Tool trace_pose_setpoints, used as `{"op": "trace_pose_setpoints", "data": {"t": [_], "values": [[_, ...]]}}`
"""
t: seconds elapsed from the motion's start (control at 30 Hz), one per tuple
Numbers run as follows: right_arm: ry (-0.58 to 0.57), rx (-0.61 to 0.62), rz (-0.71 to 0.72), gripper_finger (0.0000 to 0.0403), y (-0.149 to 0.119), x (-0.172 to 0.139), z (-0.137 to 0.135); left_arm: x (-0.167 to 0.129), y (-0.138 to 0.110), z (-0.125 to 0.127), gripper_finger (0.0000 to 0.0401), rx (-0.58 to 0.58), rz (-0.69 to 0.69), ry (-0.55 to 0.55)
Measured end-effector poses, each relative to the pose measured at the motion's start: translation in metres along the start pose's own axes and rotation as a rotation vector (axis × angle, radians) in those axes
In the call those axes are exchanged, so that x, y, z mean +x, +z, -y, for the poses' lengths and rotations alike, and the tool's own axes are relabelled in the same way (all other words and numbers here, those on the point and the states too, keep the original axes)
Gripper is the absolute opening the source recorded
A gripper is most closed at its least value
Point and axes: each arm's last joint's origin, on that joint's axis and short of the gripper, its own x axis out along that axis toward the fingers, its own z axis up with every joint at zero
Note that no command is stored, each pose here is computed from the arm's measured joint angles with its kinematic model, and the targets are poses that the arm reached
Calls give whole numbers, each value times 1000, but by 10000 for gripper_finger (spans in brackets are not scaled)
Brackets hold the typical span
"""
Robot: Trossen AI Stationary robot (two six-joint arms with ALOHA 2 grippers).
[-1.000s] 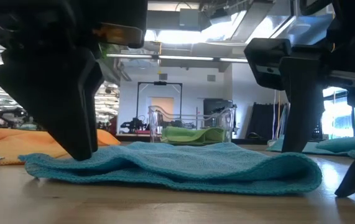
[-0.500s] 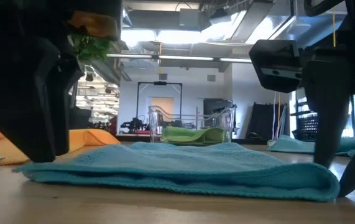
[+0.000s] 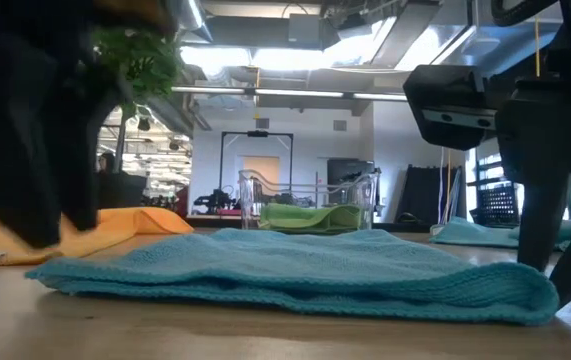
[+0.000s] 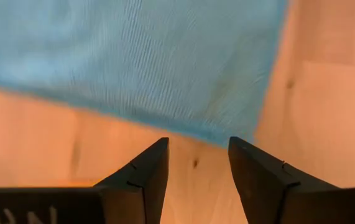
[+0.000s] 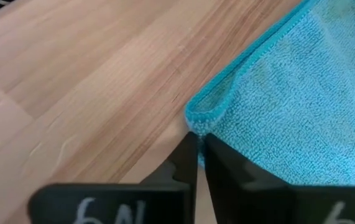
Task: Fold microfiber towels
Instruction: Fold the top left blue microfiber towel
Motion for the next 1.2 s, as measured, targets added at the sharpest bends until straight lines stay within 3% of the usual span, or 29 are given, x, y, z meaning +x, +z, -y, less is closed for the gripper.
{"op": "trace_pose_setpoints", "data": {"t": [0.17, 0.3, 0.8, 1.03, 1.2], "values": [[-6, 4, 0, 58, 0, 0, 0, -14, -11, 16, 161, 335, 126, 96], [-7, 4, 1, 71, 0, 0, 0, -13, -19, 27, 161, 482, 147, 105], [4, 1, 4, 74, 0, 0, -2, 21, -12, 24, 161, 711, 89, 143], [8, 0, 4, 73, 0, 0, -2, 22, -11, 23, 154, 731, 84, 140], [15, -4, 5, 51, 0, 0, -2, 23, -10, 23, 117, 706, 75, 123]]}}
